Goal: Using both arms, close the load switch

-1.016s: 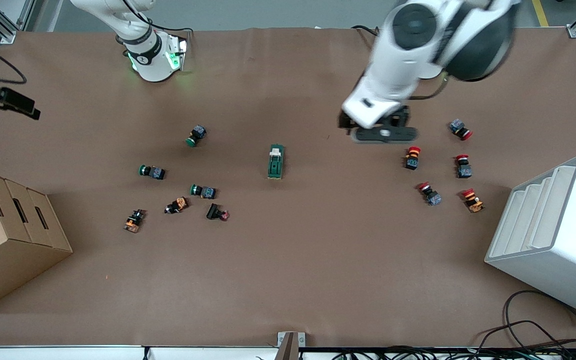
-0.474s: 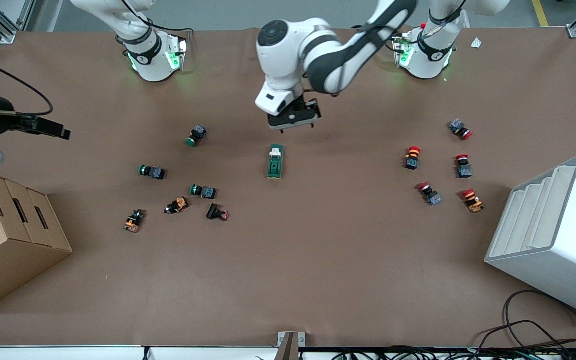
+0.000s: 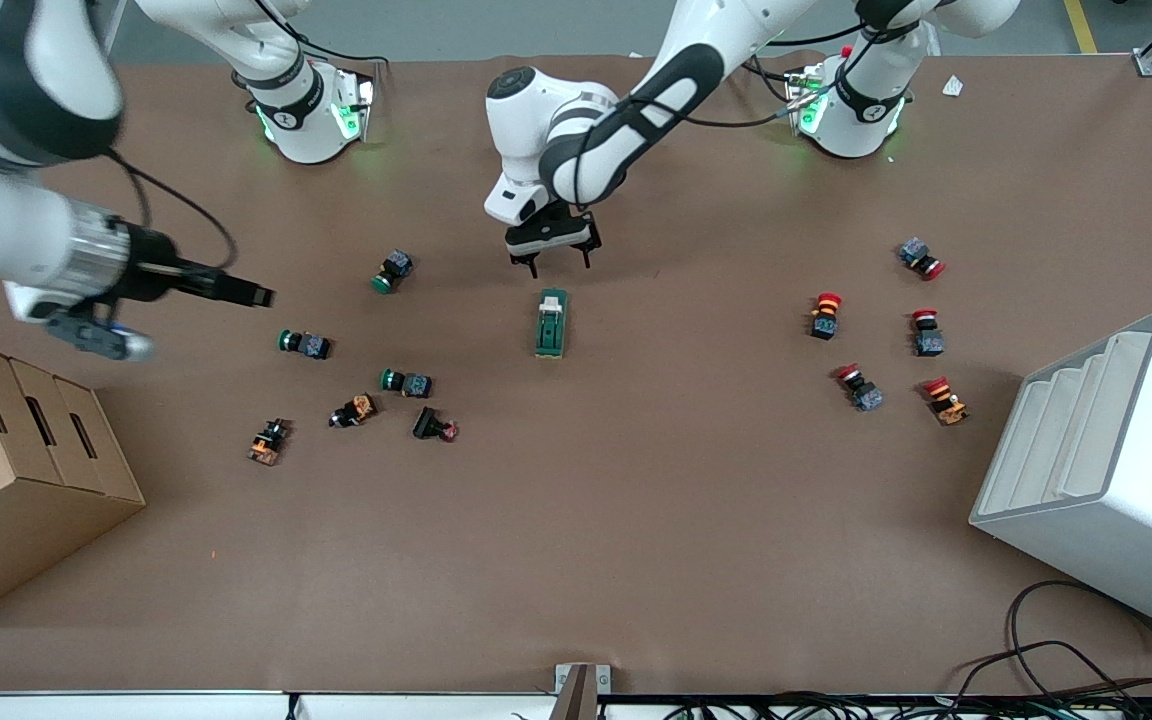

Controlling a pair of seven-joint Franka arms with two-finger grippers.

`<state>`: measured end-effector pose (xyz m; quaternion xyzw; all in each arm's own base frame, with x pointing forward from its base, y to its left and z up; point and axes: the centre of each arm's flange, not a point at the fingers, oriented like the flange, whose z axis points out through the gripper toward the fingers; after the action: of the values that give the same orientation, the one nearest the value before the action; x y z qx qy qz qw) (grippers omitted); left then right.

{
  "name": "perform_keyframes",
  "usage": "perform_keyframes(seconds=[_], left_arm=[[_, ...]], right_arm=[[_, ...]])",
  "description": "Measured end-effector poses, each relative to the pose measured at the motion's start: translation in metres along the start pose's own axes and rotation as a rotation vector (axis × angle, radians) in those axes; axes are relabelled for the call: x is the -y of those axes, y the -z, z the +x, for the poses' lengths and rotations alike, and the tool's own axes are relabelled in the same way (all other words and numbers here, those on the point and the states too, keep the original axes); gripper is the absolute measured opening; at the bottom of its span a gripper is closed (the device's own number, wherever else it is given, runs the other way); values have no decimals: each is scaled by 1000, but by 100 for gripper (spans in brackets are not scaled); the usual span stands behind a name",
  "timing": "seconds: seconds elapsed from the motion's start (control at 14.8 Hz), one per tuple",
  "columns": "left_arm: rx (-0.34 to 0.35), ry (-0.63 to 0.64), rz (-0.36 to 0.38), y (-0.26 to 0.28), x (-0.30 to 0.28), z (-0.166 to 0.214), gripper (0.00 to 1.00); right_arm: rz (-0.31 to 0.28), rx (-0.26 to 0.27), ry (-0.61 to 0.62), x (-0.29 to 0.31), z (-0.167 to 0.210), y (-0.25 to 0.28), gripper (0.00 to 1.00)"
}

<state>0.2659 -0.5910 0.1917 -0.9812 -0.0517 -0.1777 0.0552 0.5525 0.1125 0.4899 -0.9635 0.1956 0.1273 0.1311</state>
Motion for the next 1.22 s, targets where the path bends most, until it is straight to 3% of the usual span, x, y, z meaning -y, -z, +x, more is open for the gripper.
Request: perform_keyframes(seconds=[0.27,0.74,1.22], left_arm=[[-158,-81,-57,-10,-5,-41,98],[-386,-154,-180,-51,23,-80,98],[-550,-117,-228,-63,32,-105,98]], right_arm=[[47,-30,-130,64,-28,-61,100],[36,-54,-317,122,-37,-168,100],[25,-1,-355,162,-68,-272,100]])
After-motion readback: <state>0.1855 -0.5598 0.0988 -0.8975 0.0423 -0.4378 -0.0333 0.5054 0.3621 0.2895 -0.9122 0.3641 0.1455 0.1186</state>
